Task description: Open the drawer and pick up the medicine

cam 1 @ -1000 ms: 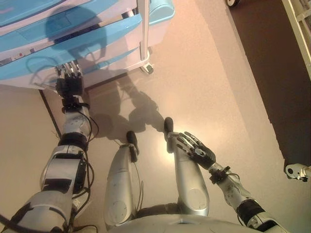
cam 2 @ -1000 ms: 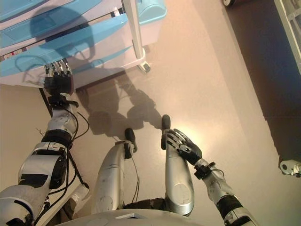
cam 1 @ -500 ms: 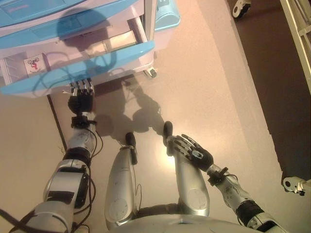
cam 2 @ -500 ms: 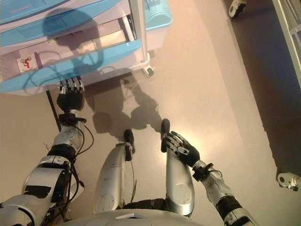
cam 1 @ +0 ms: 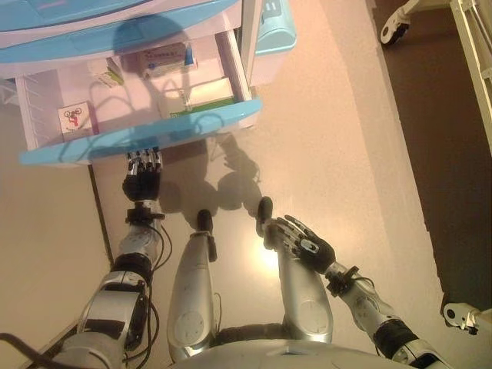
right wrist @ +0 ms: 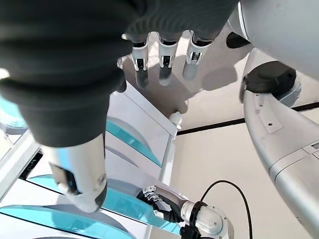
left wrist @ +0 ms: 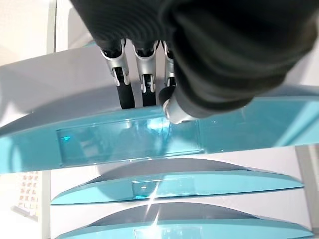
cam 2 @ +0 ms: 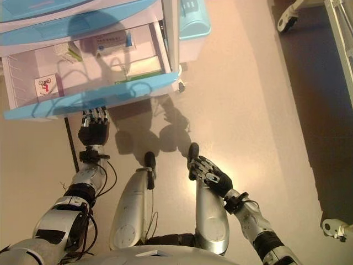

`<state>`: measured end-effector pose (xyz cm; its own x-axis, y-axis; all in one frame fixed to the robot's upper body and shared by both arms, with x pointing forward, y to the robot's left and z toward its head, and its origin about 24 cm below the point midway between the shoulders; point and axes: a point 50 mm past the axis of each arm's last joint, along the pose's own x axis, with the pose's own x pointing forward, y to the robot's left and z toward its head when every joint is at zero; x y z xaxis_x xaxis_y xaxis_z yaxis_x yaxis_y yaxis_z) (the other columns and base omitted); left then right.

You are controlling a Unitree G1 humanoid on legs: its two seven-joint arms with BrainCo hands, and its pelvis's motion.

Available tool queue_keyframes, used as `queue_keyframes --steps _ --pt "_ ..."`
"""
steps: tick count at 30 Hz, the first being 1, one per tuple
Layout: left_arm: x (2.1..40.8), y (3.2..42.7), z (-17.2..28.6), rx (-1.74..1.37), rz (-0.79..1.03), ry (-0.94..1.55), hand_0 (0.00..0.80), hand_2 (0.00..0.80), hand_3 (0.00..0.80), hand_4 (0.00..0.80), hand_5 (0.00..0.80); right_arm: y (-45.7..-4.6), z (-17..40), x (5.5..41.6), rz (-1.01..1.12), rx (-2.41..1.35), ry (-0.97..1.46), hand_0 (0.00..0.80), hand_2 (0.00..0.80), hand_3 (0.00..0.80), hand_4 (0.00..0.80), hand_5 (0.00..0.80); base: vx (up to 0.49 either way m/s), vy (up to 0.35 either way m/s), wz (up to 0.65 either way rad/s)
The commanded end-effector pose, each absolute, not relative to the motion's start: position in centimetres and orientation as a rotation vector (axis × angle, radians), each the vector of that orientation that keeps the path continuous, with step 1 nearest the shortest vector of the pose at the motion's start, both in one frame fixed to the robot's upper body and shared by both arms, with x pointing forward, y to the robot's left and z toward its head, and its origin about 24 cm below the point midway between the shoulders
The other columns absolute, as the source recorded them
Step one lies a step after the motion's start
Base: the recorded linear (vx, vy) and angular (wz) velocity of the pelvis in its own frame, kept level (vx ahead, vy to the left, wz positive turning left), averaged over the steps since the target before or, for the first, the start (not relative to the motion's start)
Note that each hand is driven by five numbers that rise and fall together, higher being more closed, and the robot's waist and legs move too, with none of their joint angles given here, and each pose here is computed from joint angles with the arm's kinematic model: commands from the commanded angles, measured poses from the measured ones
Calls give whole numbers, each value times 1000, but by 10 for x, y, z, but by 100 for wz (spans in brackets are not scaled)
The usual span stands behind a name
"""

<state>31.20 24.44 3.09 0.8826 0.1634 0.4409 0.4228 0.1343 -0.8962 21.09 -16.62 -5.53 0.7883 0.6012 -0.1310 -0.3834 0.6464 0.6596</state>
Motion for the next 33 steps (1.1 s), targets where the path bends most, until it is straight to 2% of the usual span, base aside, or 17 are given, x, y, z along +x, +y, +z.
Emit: queue_keyframes --steps 1,9,17,27,28,29,33 --pt "305 251 39 -1409 -268 -569 800 800 800 800 800 -153 -54 193 648 680 365 0 0 0 0 0 -40 -36 12" --pt "293 247 20 -1426 -208 -499 800 800 800 800 800 -148 -50 193 666 692 352 0 0 0 0 0 -43 -69 7" --pt "260 235 -23 -1474 -125 -372 800 800 800 800 800 -148 -50 190 663 702 345 0 0 0 0 0 -14 -50 7" --pt "233 239 -48 -1479 -36 -258 800 800 800 800 800 -149 -52 186 647 727 346 0 0 0 0 0 6 -52 7" --pt "231 240 -50 -1471 -26 -244 631 631 631 631 631 -150 -52 185 645 728 345 0 0 0 0 0 17 -17 4" --pt "228 241 -52 -1458 -14 -218 0 0 0 0 0 -151 -53 184 642 725 346 0 0 0 0 0 22 -11 5" --pt "222 240 -60 -1397 10 -125 0 0 0 0 0 -158 -53 186 562 695 323 0 0 0 0 0 32 10 3"
